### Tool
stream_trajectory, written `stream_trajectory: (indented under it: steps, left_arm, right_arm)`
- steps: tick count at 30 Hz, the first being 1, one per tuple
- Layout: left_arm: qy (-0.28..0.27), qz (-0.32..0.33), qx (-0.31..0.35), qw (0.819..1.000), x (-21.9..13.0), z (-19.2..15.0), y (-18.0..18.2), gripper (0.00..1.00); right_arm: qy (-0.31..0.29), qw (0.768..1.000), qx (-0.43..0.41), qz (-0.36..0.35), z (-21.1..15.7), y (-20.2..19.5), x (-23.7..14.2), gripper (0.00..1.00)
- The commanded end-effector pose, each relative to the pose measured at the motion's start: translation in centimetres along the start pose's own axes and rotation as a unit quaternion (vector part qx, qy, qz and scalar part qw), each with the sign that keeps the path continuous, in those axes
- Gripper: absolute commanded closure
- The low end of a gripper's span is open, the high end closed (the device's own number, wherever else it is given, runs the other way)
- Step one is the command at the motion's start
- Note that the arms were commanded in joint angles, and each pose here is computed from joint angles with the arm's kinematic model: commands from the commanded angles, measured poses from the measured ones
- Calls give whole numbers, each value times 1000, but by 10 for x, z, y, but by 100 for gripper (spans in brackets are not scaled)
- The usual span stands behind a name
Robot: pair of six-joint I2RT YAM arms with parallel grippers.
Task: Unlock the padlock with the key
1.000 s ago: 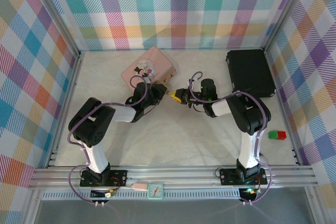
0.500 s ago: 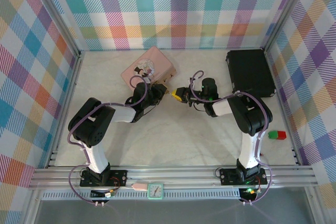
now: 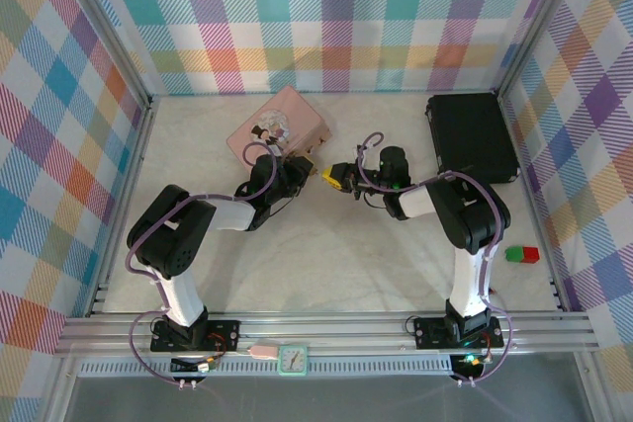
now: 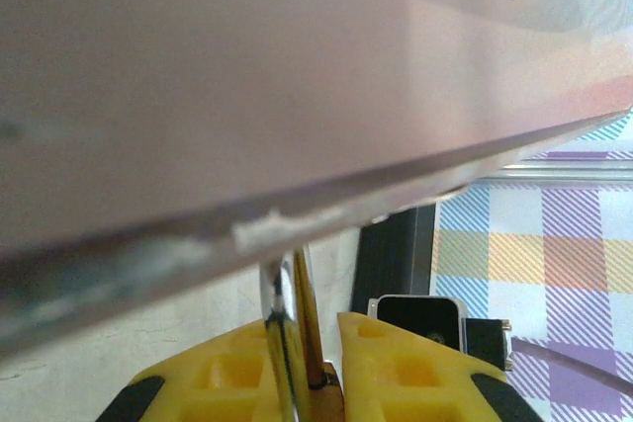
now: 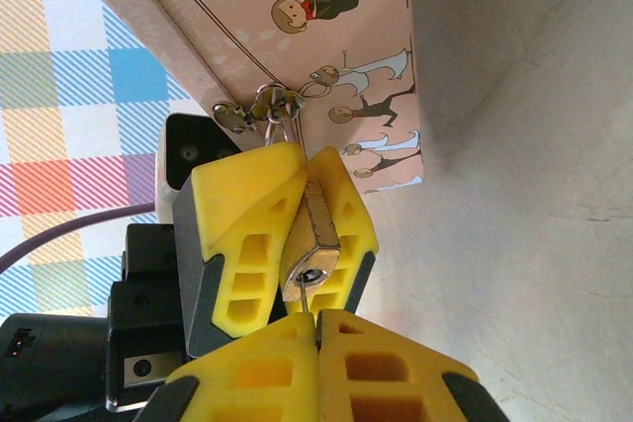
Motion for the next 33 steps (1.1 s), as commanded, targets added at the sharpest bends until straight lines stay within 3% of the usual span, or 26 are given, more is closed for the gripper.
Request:
stream_trajectory:
  steps: [1,14,25,33]
  left_arm:
    - [18,-89,2,996,-8,-10,-44,100]
    - [31,-106,-10,994,-3,-18,-45,100]
    - [66,-121,12,990,-10,-34,-45,100]
    - [76,-117,14,990,-7,-40,-45,100]
  right_arm:
    - [2,999,-27,26,0,15,11,100]
    - [2,999,-22,26,-2,18,15,100]
    - [-33,995,89,27,11,20,18,100]
    - [-45,993,101,28,6,34,17,100]
Point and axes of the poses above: each hand's point on the last joint's axis, 136 mm out from that joint toward the fingers, its own x axis out along the fingers, its own y axis along the line the jaws close on, z = x × y, the point moved 6 cm from there along -x, back along the fingers
